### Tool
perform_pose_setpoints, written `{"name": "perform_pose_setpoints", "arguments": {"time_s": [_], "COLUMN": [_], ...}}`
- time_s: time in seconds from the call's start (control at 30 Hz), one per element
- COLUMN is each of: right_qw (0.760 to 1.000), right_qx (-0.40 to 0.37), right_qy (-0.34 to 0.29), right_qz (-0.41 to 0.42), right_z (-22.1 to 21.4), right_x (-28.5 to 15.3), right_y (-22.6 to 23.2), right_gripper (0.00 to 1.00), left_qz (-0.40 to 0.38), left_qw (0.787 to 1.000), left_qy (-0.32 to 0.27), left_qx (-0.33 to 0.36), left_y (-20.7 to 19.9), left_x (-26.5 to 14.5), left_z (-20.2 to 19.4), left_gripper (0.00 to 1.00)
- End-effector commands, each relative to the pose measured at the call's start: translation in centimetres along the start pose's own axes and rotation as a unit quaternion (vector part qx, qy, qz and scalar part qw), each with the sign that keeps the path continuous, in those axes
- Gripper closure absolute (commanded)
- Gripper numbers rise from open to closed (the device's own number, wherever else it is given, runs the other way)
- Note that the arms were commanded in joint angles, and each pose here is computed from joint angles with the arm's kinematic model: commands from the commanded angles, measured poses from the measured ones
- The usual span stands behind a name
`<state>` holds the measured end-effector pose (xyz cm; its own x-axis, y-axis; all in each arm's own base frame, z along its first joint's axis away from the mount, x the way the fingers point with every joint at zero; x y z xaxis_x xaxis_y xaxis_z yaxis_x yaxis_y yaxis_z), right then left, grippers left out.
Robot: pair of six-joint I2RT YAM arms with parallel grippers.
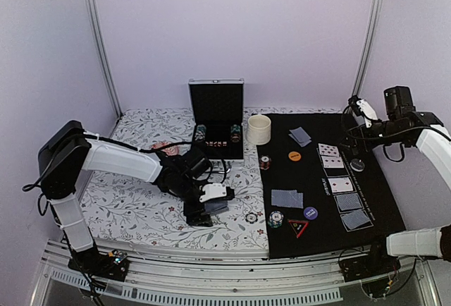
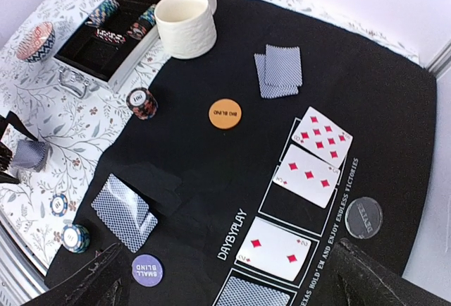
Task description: Distribute texas hold em gaming equipment
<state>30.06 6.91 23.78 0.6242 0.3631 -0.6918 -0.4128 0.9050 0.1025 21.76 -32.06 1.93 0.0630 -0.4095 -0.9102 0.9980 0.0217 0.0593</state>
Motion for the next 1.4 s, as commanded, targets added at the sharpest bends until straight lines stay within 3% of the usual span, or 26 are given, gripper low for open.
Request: {"name": "perform_pose_setpoints", "arguments": {"time_s": [0.0,0.17,0.3,0.4,0.5,0.6,0.77,0.87,0.93,1.0,1.1,1.2,1.3,1.37], "right_qw": [0.997,0.986,0.965,0.950,0.938,0.925,0.922,0.910,0.903,0.903,0.904,0.908,0.905,0.903], "right_qx": [-0.022,-0.054,-0.058,-0.042,-0.009,0.040,0.069,0.049,0.059,0.076,0.081,0.053,0.029,0.002], "right_qy": [-0.062,-0.149,-0.250,-0.304,-0.344,-0.377,-0.369,-0.394,-0.410,-0.410,-0.406,-0.403,-0.413,-0.421], "right_qz": [0.032,0.050,0.058,0.058,0.043,-0.019,-0.101,-0.122,-0.110,-0.106,-0.108,-0.102,-0.097,-0.086], "right_z": [2.3,5.6,8.6,9.8,9.9,8.2,2.9,0.6,0.0,-1.6,-2.7,-2.1,-2.5,-2.9], "right_x": [-1.0,-3.1,-5.2,-5.5,-5.0,-4.1,-1.2,-0.1,0.7,2.4,4.1,4.6,5.0,5.6], "right_y": [1.4,2.6,3.2,2.9,1.0,-3.2,-6.8,-7.3,-7.3,-7.7,-8.3,-8.2,-7.9,-7.3], "right_gripper": [0.01,0.01,0.01,0.01,0.01,0.01,0.01,0.01,0.01,0.01,0.01,0.01,0.01,0.01], "left_qz": [0.003,0.044,0.104,0.199,0.304,0.393,0.546,0.610,0.656,0.688,0.696,0.692,0.690,0.679], "left_qw": [0.999,0.999,0.988,0.956,0.904,0.842,0.688,0.604,0.561,0.531,0.519,0.523,0.537,0.562], "left_qy": [0.038,-0.004,-0.117,-0.213,-0.274,-0.280,-0.259,-0.280,-0.285,-0.290,-0.287,-0.296,-0.315,-0.303], "left_qx": [0.002,0.006,0.002,-0.026,-0.125,-0.241,-0.402,-0.430,-0.417,-0.401,-0.405,-0.401,-0.369,-0.362], "left_y": [-0.3,0.8,1.9,4.0,7.4,11.2,14.6,14.1,13.2,12.3,11.9,12.2,12.8,14.0], "left_x": [-0.5,-4.1,-10.7,-17.2,-22.6,-26.1,-30.5,-32.3,-32.8,-32.8,-31.4,-30.0,-29.0,-27.9], "left_z": [-1.8,0.7,5.6,8.0,6.3,0.8,-12.6,-17.8,-20.0,-21.6,-23.9,-24.8,-24.2,-24.1], "left_gripper": [0.02,0.02,0.02,0.02,0.02,0.02,0.02,0.02,0.02,0.02,0.02,0.02,0.02,0.02]}}
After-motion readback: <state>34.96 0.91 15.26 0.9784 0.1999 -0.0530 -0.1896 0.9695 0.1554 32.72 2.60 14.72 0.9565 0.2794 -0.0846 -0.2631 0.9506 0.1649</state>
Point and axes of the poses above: each gripper's point midway between its finger pads, its own x axis out along the fingers, its own y axis along the line the jaws close on, z = x × y, the point moved 1 cm from there along -x, back along the fingers, and after that the axes turned 5 degrees about x, right-handed, at the moved point
